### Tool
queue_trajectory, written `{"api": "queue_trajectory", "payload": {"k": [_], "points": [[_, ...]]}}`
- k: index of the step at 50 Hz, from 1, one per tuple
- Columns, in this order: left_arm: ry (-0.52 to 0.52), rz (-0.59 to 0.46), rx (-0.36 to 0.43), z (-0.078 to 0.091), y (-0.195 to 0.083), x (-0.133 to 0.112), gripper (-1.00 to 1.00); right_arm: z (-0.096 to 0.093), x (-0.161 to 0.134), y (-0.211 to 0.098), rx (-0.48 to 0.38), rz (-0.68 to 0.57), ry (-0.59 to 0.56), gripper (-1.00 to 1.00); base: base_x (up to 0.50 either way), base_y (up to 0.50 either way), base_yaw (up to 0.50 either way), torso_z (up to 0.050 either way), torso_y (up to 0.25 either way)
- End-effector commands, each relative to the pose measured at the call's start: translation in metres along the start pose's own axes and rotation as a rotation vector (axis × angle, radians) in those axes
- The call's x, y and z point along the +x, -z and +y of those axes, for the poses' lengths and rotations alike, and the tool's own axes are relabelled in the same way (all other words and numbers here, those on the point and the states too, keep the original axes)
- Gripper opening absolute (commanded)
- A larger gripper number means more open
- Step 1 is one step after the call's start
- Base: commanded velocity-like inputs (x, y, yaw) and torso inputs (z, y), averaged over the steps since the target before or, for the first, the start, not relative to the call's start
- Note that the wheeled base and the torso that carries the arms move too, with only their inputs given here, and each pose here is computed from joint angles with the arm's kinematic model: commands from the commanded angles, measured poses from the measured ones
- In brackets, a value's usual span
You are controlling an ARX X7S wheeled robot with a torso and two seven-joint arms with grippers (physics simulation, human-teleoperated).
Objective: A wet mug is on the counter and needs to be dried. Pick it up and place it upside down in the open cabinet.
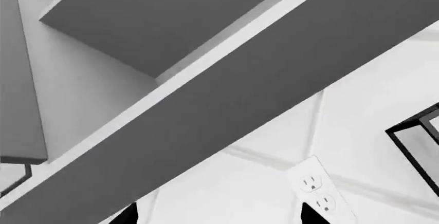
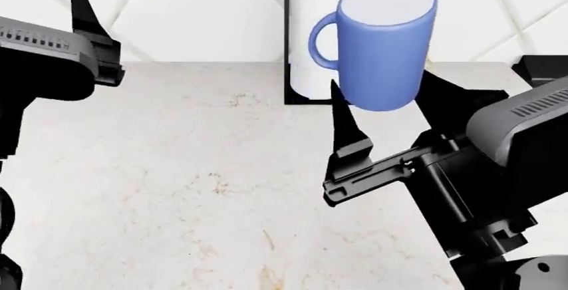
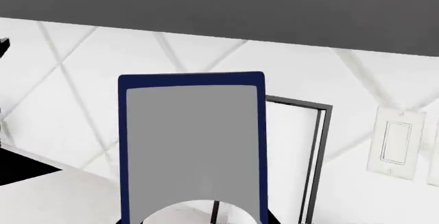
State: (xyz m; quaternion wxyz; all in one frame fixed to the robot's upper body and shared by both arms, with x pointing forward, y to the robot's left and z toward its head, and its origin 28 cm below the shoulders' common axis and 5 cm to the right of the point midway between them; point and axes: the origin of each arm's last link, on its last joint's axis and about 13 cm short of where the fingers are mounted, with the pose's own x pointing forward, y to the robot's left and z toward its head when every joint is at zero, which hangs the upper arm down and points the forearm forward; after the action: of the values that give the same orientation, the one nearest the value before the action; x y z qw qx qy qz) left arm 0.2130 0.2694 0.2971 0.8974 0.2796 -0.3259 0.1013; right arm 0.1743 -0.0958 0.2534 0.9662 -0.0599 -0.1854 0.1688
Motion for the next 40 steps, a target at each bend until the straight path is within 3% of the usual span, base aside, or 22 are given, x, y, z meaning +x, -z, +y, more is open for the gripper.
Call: {"api": "queue_trajectory", "payload": {"k": [1,13,24,40], "points": [[0.114,0.133,-0.235,-0.007,-0.002,-0.021,1.00,-0.004,0.004,-0.003,-0.109,-0.116,0.077,-1.00,0.00,0.00,0.00,0.000,0.000],[0.135,0.175,-0.249,-0.012,0.005,-0.028,1.00,-0.004,0.005,-0.022,-0.205,-0.284,0.100,-1.00,0.00,0.00,0.00,0.000,0.000],[0.140,0.217,-0.258,-0.018,0.014,-0.038,1.00,-0.010,0.018,-0.059,-0.263,-0.375,0.128,-1.00,0.00,0.00,0.00,0.000,0.000],[0.149,0.236,-0.263,-0.022,0.020,-0.043,1.00,-0.027,0.053,-0.120,-0.243,-0.487,0.182,-1.00,0.00,0.00,0.00,0.000,0.000]]}}
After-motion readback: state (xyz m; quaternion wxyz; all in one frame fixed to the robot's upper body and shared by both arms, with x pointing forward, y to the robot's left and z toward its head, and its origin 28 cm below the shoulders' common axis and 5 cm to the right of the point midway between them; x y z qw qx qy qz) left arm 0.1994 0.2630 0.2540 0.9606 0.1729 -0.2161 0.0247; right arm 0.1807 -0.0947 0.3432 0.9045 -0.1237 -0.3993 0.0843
